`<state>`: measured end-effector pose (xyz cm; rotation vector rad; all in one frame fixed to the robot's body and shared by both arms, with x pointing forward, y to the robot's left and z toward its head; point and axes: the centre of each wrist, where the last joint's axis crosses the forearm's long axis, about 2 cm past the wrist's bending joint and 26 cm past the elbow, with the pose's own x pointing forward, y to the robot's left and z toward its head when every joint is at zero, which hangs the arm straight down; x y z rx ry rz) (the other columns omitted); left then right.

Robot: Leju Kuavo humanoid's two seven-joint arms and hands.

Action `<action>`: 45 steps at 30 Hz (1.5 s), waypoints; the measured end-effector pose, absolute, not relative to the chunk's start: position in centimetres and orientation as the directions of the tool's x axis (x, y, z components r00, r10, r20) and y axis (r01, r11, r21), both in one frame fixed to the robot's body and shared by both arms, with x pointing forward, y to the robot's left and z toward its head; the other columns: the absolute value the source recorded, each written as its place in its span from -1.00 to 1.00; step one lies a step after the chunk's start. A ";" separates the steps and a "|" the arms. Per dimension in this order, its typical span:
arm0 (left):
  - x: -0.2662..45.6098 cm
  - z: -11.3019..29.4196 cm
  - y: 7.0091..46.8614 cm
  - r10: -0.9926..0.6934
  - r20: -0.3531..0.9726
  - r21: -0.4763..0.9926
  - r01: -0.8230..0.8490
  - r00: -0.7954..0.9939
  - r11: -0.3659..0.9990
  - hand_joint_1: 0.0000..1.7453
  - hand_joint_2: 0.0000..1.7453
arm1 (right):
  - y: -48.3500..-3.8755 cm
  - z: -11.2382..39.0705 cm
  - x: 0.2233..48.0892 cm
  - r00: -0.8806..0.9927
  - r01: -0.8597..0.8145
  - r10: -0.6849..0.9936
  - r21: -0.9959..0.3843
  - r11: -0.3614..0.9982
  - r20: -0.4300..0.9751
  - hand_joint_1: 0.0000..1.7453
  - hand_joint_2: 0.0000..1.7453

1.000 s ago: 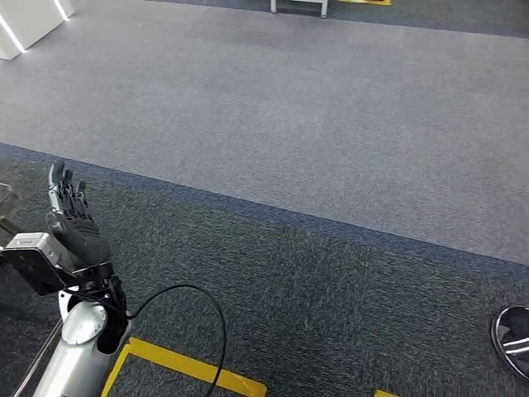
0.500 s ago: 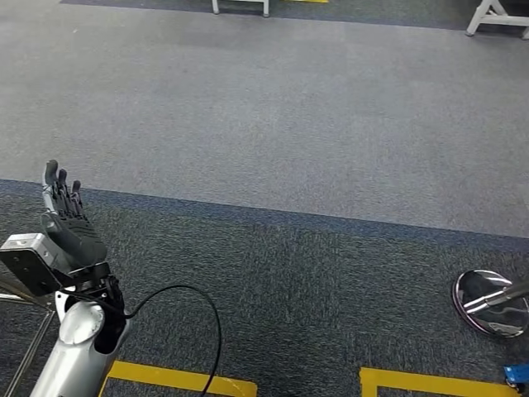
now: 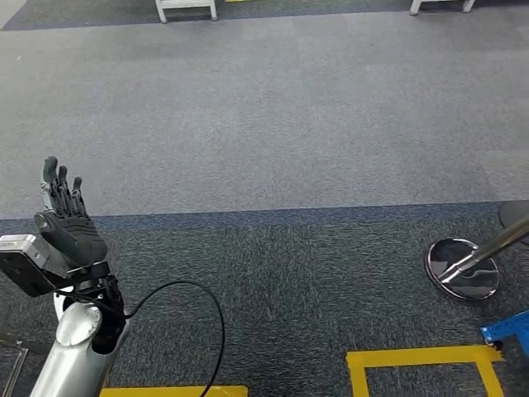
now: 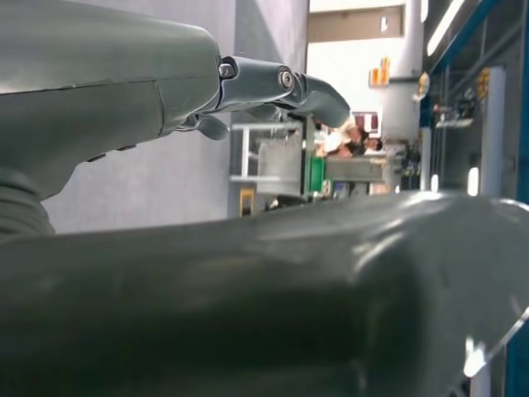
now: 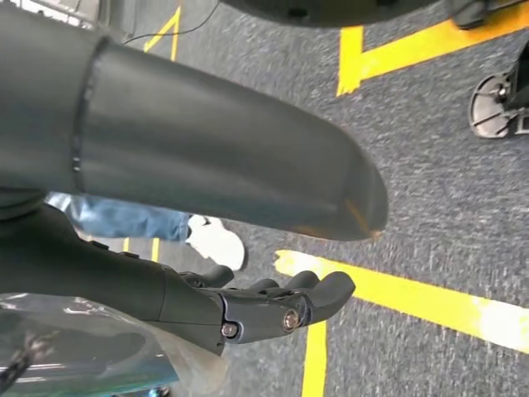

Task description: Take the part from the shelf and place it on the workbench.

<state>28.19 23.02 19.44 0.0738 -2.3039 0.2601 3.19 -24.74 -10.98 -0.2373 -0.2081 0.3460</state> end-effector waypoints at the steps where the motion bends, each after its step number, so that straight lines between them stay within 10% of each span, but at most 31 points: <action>1: 28.2 19.4 23.0 0.030 0.734 -0.164 -0.135 -0.679 0.977 -1.00 -1.00 | -24.7 -11.0 3.2 0.919 -0.309 0.359 -0.265 0.913 0.164 -1.00 -1.00; 45: 27.9 19.2 22.6 0.136 0.760 -0.229 -0.067 -0.636 0.971 -1.00 -1.00 | -25.2 -11.0 3.2 0.923 -0.292 0.349 -0.297 0.909 0.162 -1.00 -1.00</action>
